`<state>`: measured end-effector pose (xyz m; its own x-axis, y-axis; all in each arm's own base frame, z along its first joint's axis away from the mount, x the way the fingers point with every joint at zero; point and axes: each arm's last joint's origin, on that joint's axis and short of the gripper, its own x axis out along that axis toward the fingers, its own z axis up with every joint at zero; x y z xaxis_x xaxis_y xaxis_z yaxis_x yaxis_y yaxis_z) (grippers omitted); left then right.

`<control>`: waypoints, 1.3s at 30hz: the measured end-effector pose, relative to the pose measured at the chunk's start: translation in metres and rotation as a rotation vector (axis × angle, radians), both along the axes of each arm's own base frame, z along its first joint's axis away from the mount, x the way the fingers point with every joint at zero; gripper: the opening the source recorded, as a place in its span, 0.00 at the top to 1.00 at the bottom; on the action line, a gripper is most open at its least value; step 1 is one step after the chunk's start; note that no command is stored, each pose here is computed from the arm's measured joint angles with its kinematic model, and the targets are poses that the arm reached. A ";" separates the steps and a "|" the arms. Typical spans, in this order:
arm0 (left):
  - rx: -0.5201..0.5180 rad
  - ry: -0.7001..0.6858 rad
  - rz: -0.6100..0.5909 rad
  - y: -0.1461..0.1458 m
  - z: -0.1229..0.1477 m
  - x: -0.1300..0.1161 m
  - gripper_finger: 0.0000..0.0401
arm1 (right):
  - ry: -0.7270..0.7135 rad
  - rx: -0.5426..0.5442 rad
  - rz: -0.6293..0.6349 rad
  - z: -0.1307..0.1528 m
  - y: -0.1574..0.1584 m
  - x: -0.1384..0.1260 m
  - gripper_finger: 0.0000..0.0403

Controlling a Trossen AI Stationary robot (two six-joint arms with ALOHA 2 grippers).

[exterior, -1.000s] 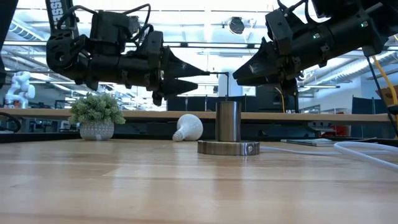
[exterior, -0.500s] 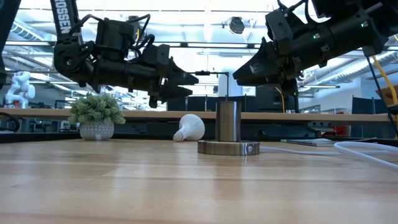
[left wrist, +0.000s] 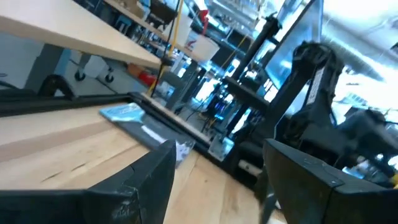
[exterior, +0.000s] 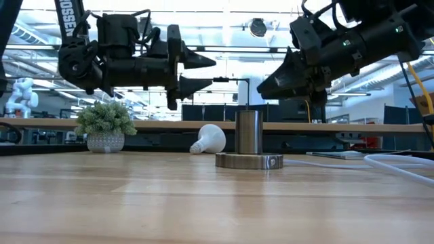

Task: Screw lightbulb
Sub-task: Insert the white light bulb into the gold lamp

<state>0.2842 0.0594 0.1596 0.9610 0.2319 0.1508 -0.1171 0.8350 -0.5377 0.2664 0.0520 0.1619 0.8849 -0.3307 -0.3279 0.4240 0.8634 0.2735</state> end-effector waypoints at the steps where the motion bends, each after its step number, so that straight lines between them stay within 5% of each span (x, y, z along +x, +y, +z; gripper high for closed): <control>1: -0.008 -0.003 0.001 0.001 0.000 0.000 0.39 | 0.010 0.008 -0.004 -0.001 0.000 -0.001 0.73; 10: -0.169 0.235 0.085 0.039 -0.017 0.000 0.48 | 0.048 0.068 0.019 -0.006 0.001 -0.002 0.73; 18: 0.013 0.543 0.112 0.060 0.008 0.009 0.59 | 0.063 0.066 0.023 -0.007 0.001 -0.003 0.73; 25: 0.036 0.872 0.107 0.088 0.026 0.011 0.59 | 0.070 0.065 0.023 -0.008 0.001 -0.003 0.73; 39: 0.002 0.870 0.145 0.099 0.030 0.011 0.59 | 0.078 0.062 0.022 -0.009 0.000 -0.004 0.73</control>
<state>0.2949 0.1586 0.1892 0.6969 0.3607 -0.6199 -0.5888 0.7812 -0.2073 0.2629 0.0525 0.1533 0.8628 -0.2879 -0.4157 0.4269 0.8552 0.2938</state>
